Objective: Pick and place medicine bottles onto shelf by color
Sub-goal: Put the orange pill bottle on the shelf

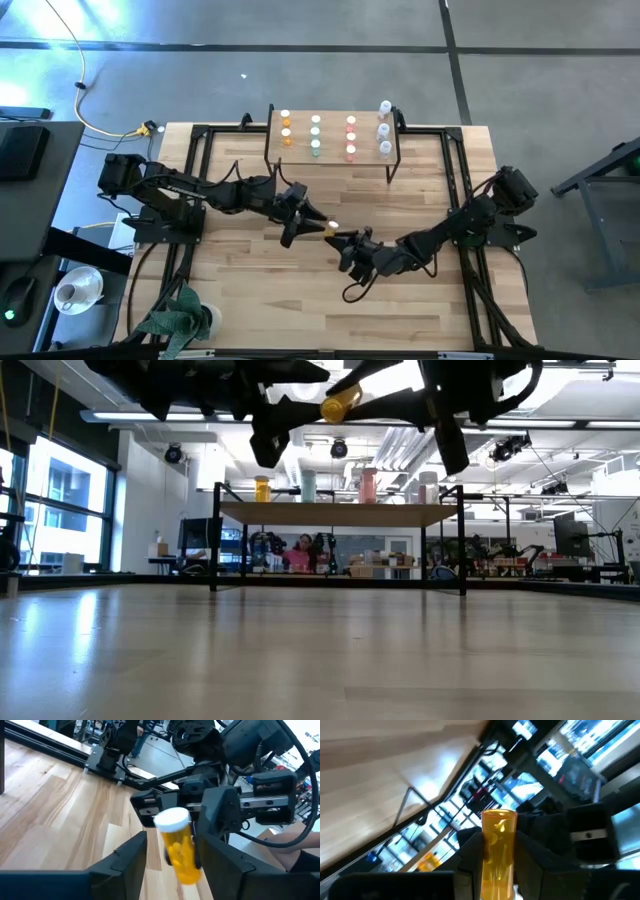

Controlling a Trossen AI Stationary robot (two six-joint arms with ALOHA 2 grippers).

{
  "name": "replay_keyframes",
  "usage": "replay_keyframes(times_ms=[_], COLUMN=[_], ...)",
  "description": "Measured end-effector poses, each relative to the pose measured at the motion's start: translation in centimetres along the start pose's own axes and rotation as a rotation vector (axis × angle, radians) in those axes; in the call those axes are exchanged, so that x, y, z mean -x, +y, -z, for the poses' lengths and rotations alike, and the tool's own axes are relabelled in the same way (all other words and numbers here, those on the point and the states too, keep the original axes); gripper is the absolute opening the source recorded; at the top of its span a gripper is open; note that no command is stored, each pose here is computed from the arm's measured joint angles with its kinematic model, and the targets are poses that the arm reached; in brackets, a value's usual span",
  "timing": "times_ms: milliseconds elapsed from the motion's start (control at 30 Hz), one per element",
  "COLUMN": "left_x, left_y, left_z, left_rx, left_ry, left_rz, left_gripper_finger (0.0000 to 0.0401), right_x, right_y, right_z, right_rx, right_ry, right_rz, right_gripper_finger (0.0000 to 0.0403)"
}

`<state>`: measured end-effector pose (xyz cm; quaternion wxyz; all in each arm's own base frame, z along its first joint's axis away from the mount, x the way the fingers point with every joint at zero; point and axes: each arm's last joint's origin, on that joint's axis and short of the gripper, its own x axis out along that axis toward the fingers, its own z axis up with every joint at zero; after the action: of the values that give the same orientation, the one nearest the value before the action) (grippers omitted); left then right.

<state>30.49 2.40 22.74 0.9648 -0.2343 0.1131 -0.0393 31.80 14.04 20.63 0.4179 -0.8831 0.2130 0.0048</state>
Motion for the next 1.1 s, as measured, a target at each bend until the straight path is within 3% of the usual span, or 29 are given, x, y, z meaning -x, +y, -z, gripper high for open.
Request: replay_keyframes(times_ms=[600,1100], left_x=[-0.1,-0.7], left_y=[-0.3,-0.3], left_z=[0.1,0.4], left_rx=[-0.003,0.026], left_ry=[-0.013,-0.009], left_rz=[-0.008,0.059], left_gripper_finger=[0.0172,0.0172], right_x=[-1.4,-1.4], right_y=[0.0,-0.3], right_z=[1.3,1.4], right_rx=[0.023,0.035], right_ry=[-0.023,-0.049], right_rz=[0.073,0.126], right_gripper_finger=[0.0076,0.0076])
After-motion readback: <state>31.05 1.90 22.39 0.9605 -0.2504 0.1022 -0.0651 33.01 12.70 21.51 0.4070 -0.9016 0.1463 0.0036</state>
